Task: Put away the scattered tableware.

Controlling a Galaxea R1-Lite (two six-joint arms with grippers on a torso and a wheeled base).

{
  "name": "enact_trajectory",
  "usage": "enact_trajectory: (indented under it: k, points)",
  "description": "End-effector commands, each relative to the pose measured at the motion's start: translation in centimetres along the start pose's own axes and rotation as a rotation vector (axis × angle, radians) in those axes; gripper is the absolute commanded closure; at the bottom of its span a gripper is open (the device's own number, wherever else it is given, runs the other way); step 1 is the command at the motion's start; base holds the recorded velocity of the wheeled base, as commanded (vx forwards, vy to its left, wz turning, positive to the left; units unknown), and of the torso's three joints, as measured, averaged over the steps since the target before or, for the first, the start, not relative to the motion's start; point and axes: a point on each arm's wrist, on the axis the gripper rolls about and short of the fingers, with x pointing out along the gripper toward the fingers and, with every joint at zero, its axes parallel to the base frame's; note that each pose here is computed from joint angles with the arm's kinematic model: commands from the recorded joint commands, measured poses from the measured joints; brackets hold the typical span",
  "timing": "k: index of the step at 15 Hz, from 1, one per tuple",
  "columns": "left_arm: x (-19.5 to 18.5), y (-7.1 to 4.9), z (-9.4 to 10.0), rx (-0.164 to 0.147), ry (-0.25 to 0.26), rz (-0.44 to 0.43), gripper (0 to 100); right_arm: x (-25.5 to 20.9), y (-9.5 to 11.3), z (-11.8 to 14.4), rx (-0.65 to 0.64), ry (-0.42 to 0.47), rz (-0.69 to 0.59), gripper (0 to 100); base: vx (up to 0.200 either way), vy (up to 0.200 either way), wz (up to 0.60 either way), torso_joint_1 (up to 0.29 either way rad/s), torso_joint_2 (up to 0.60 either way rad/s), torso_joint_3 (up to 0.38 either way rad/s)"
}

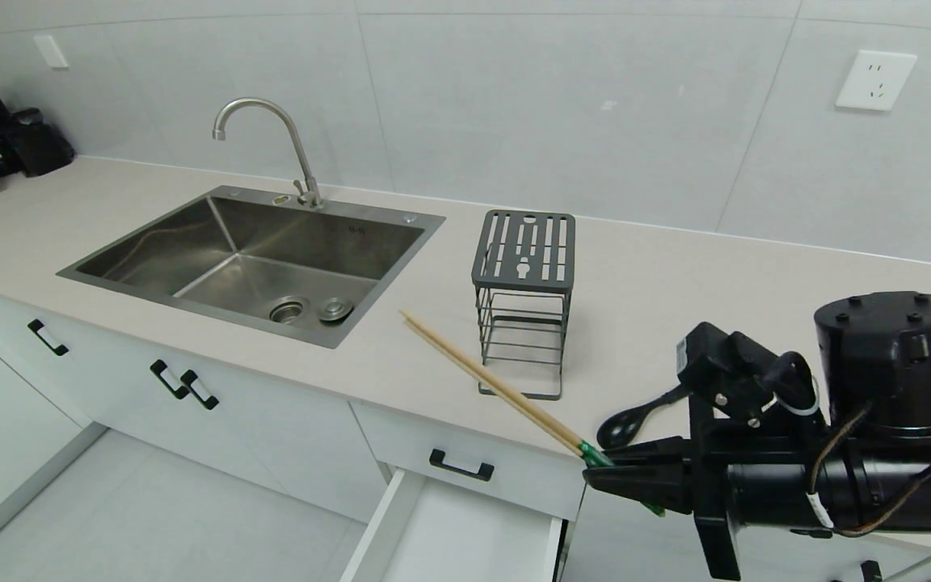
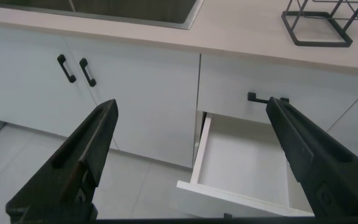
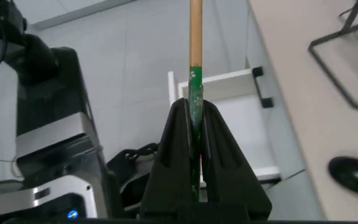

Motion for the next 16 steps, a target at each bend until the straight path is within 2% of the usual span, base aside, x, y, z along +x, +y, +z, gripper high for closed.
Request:
enact_trajectory:
  k: [1,3,6,9,16]
  points:
    - [0.0,0.0,0.0,0.0,0.0,0.0,0,0.9,-0.6,-0.6,-0.084,0.049,0.005,100,0.0,0.0,0.0,0.0,0.0,0.0]
    - [0.0,0.0,0.0,0.0,0.0,0.0,0,2.0,-1.1,-0.4,-0.233,0.072,0.014,100,0.0,0.0,0.0,0.0,0.0,0.0]
    - [0.0,0.0,0.0,0.0,0.0,0.0,0,2.5,-1.3,0.0,-0.234,0.095,-0.033,100,0.0,0.0,0.0,0.0,0.0,0.0]
    - [0.0,0.0,0.0,0.0,0.0,0.0,0,3.4,-0.7,-0.1,-0.24,0.112,-0.02,100,0.0,0.0,0.0,0.0,0.0,0.0]
    - [0.0,0.0,0.0,0.0,-0.001,0.0,0,4.1,-0.2,0.9,-0.236,0.083,-0.016,100,0.0,0.0,0.0,-0.047,0.09,0.048]
